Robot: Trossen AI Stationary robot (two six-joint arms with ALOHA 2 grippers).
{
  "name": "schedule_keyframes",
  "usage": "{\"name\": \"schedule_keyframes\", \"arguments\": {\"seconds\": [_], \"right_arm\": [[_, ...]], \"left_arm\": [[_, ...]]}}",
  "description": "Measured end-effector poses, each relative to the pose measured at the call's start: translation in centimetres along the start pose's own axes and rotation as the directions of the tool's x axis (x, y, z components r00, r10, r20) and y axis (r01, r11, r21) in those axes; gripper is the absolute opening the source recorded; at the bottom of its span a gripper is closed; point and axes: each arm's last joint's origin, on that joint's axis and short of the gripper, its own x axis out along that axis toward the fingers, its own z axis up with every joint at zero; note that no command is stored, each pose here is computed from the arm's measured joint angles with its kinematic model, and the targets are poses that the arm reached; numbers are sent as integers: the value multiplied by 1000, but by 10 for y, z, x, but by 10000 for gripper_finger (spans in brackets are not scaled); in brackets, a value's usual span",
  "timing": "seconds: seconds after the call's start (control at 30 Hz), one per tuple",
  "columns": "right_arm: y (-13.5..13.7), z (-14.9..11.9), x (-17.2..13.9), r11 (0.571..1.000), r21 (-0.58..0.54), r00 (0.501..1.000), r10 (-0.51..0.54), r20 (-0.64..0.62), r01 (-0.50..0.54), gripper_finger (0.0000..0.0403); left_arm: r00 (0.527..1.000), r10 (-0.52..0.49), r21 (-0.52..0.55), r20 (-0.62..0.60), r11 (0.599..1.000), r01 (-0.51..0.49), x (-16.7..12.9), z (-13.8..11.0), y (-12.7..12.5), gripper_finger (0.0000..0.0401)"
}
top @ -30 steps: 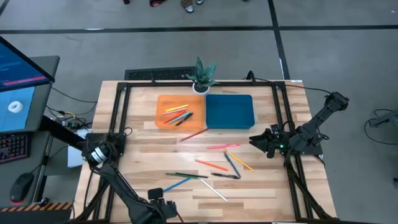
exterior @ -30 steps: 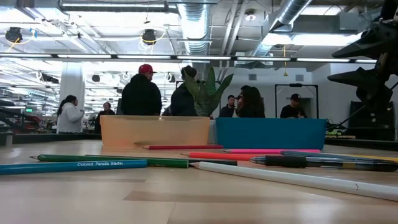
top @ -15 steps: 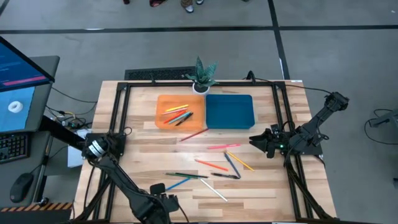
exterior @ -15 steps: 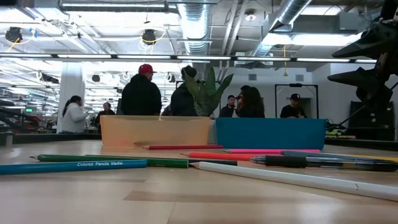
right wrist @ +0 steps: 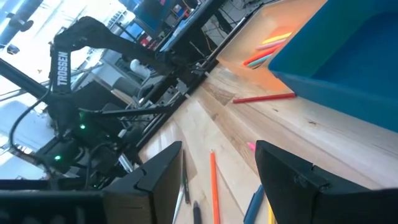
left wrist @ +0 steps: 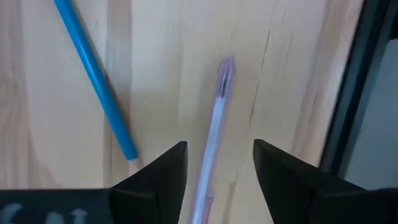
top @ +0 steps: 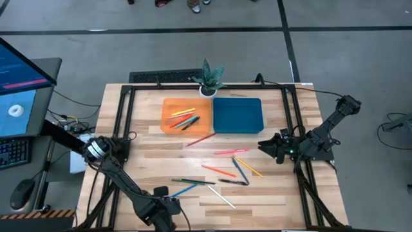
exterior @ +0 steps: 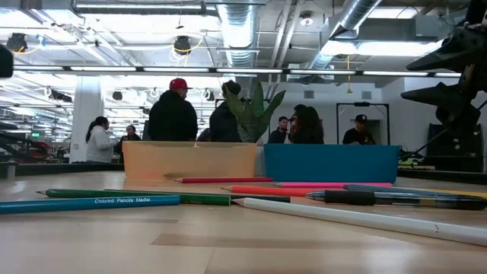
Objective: Sort pens & pencils
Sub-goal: Put the purple pen into the orange bin
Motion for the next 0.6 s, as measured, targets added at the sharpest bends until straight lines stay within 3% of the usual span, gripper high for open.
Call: {"name": "schedule_keyframes", "arguments": {"seconds": [0.33,0.6], "right_arm": [[1,-1,0,1000,1,1000,16,-20,-16,225],[1,-1,0,1000,1,1000,16,-20,-16,225]], "left_arm": [[999,-16,41,-33,999,17,10,-5,5,165],[1000,-14,60,-25,998,15,13,-5,6,58]]}}
